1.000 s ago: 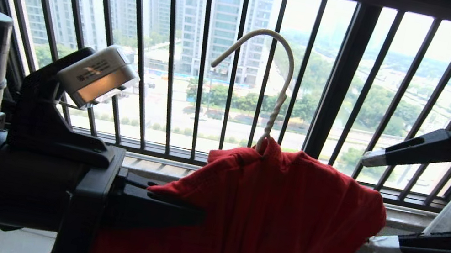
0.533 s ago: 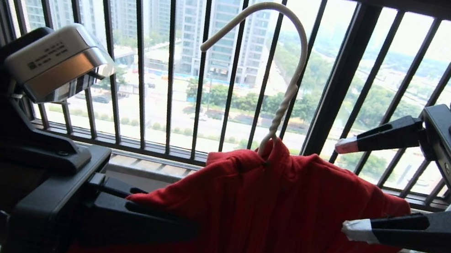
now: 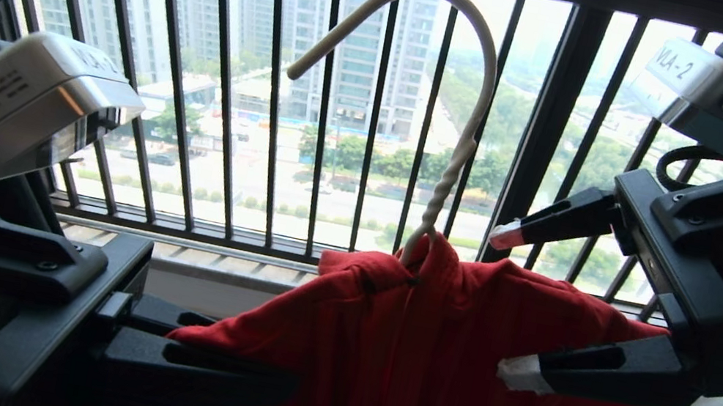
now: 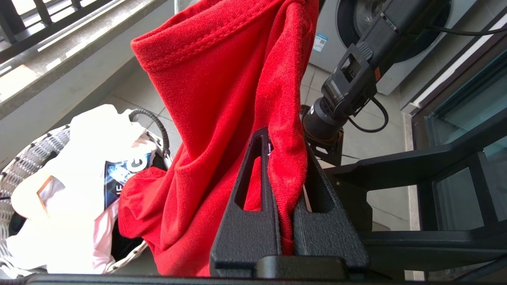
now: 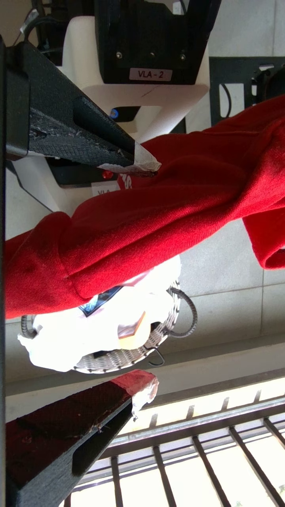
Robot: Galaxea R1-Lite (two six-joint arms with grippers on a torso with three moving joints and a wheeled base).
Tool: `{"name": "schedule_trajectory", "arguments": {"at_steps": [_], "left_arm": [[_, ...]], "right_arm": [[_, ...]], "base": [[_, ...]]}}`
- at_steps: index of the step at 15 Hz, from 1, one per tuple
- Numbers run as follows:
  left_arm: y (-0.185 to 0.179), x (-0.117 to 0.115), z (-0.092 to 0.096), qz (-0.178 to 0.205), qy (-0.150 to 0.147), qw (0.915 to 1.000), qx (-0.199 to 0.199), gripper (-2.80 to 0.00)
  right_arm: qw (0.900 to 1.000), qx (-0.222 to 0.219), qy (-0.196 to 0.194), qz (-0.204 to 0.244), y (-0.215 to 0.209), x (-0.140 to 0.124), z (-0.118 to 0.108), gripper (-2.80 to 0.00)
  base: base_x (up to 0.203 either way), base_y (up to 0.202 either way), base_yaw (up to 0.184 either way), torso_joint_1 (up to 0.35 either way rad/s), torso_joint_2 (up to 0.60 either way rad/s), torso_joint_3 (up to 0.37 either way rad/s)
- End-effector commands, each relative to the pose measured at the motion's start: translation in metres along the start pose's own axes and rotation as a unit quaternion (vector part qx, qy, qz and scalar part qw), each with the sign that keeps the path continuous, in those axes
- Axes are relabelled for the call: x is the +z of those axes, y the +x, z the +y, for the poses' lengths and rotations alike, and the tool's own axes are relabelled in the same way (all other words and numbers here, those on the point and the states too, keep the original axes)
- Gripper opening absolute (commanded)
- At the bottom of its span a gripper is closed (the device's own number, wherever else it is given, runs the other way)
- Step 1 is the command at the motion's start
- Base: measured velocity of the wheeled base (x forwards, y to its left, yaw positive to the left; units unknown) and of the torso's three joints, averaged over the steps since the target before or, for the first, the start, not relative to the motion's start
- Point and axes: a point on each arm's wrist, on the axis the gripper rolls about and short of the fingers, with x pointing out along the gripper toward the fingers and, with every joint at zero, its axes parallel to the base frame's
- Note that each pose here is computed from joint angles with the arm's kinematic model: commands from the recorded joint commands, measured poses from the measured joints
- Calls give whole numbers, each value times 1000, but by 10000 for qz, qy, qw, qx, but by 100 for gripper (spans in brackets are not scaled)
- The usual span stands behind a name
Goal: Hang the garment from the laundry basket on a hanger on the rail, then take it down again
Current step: Hang the clothes on the clothes rack
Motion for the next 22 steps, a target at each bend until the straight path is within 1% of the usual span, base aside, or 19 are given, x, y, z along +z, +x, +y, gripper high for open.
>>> {"name": "schedule_trajectory", "arguments": {"at_steps": [1,4,6,7,8,12,22], "left_arm": [[-2,1,-2,-37,23,10000,-16,-280],[-4,2,-3,-87,49,9999,-18,-280],[-6,4,-5,-126,67,9999,-20,-280],[-6,4,-5,-131,56,9999,-13,-280],[-6,4,-5,-133,57,9999,-13,-280],[-8,7,-6,-339,-3,9994,-34,-280],[-7,6,-5,-339,0,9994,-8,-280]], "right_arm": [[9998,199,-7,34,8,1,4,0],[9994,339,15,86,17,2,6,0],[9991,379,131,135,23,1,3,0],[9991,376,129,130,23,1,3,-26],[9991,382,143,140,24,1,3,-280],[9991,387,163,114,22,2,4,-280],[9992,387,90,6,16,7,10,-280]], "base": [[0,0,0,0,0,0],[0,0,0,0,0,0],[0,0,0,0,0,0],[0,0,0,0,0,0],[0,0,0,0,0,0],[0,0,0,0,0,0],[0,0,0,0,0,0]]}}
